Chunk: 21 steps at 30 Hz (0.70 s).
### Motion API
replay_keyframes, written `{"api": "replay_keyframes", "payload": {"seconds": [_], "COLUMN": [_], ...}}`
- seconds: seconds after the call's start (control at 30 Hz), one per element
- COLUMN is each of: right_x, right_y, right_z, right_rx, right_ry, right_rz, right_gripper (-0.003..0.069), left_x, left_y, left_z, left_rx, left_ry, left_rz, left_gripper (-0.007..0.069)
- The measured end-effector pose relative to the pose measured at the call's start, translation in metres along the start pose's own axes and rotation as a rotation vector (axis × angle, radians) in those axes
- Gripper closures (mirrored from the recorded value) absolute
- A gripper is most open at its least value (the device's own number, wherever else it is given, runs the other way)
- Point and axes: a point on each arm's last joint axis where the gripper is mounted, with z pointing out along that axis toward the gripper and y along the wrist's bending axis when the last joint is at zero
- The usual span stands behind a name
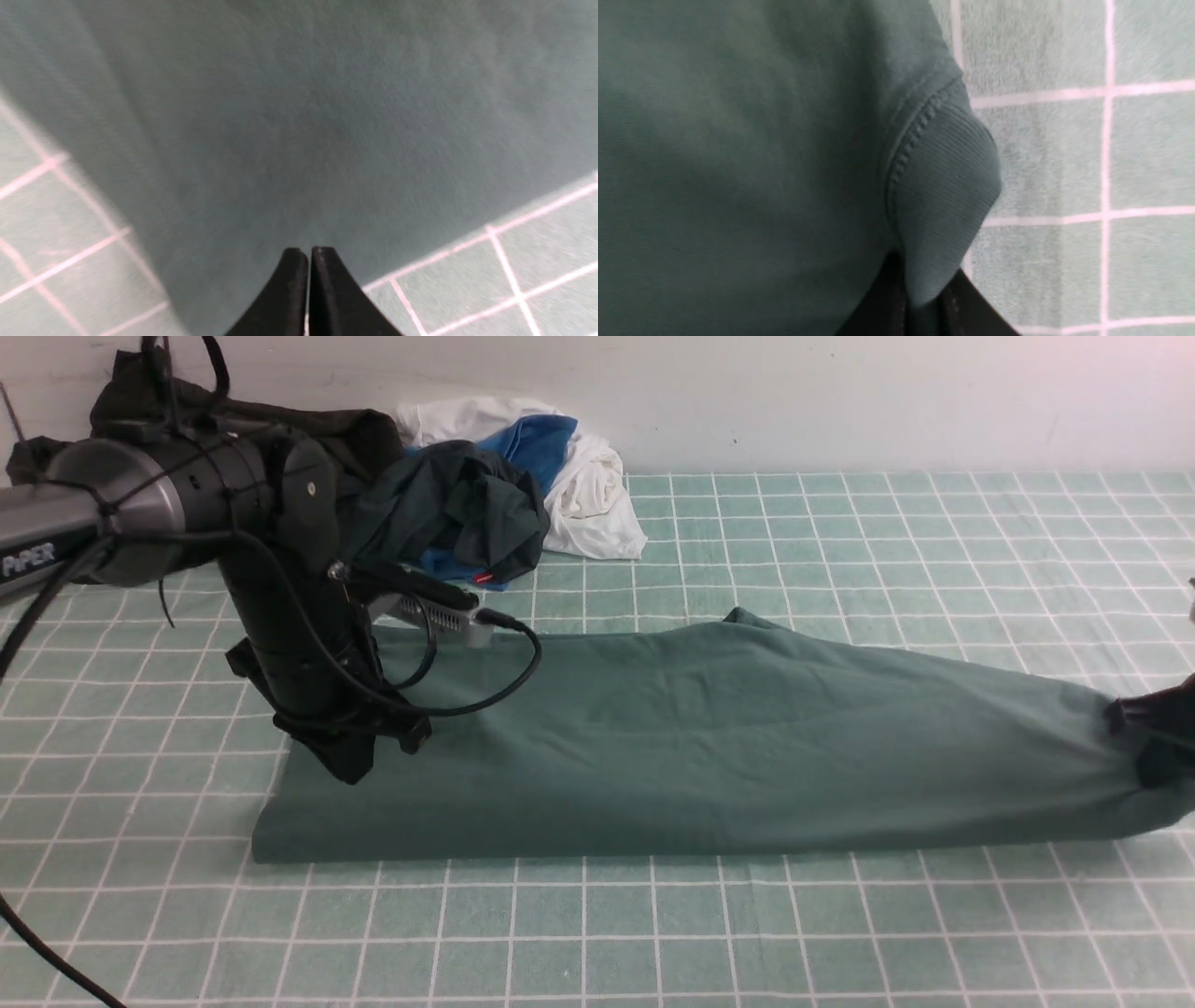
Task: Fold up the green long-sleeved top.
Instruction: Use the right arm to clamp the right edge of the fabric, then use the right arm to drag the right edge of the fabric to the left and folds it over the left edge
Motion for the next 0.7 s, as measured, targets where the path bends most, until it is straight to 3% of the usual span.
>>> {"api": "replay_keyframes", "payload": {"seconds": [0.2, 0.27, 0.37, 0.5, 0.53, 0.57, 0.6, 0.63, 0.67, 0.7], "right_x": [-0.012, -0.015, -0.024, -0.031, -0.03, -0.028, -0.027, -0.023, -0.023, -0.019], "right_y": [-0.007, -0.004, 0.023, 0.113, 0.123, 0.156, 0.161, 0.194, 0.204, 0.232], "right_z": [-0.076, -0.093, -0.143, -0.208, -0.212, -0.221, -0.222, -0.225, -0.223, -0.219], "right_rx": [0.147, 0.157, 0.14, -0.039, -0.064, -0.132, -0.15, -0.219, -0.236, -0.286], "right_ry": [-0.147, -0.186, -0.306, -0.494, -0.504, -0.532, -0.535, -0.546, -0.541, -0.539], "right_rz": [-0.024, -0.031, -0.101, -0.329, -0.35, -0.416, -0.439, -0.509, -0.53, -0.583], "right_gripper": [0.0633, 0.0633, 0.0633, 0.0633, 0.0633, 0.0633, 0.0633, 0.0633, 0.0633, 0.0633], "left_x": [0.025, 0.032, 0.051, 0.081, 0.084, 0.093, 0.094, 0.103, 0.106, 0.116], "left_y": [-0.01, -0.013, -0.02, -0.03, -0.031, -0.034, -0.034, -0.037, -0.038, -0.041], "left_z": [-0.082, -0.097, -0.134, -0.178, -0.183, -0.193, -0.194, -0.203, -0.205, -0.211], "left_rx": [-0.044, -0.052, -0.075, -0.111, -0.115, -0.123, -0.124, -0.131, -0.133, -0.137], "left_ry": [-0.159, -0.189, -0.273, -0.393, -0.405, -0.433, -0.437, -0.464, -0.473, -0.495], "left_rz": [0.013, 0.014, 0.019, 0.027, 0.028, 0.029, 0.029, 0.031, 0.031, 0.032], "left_gripper": [0.0629, 0.0629, 0.0629, 0.0629, 0.0629, 0.0629, 0.0629, 0.0629, 0.0629, 0.0629]}}
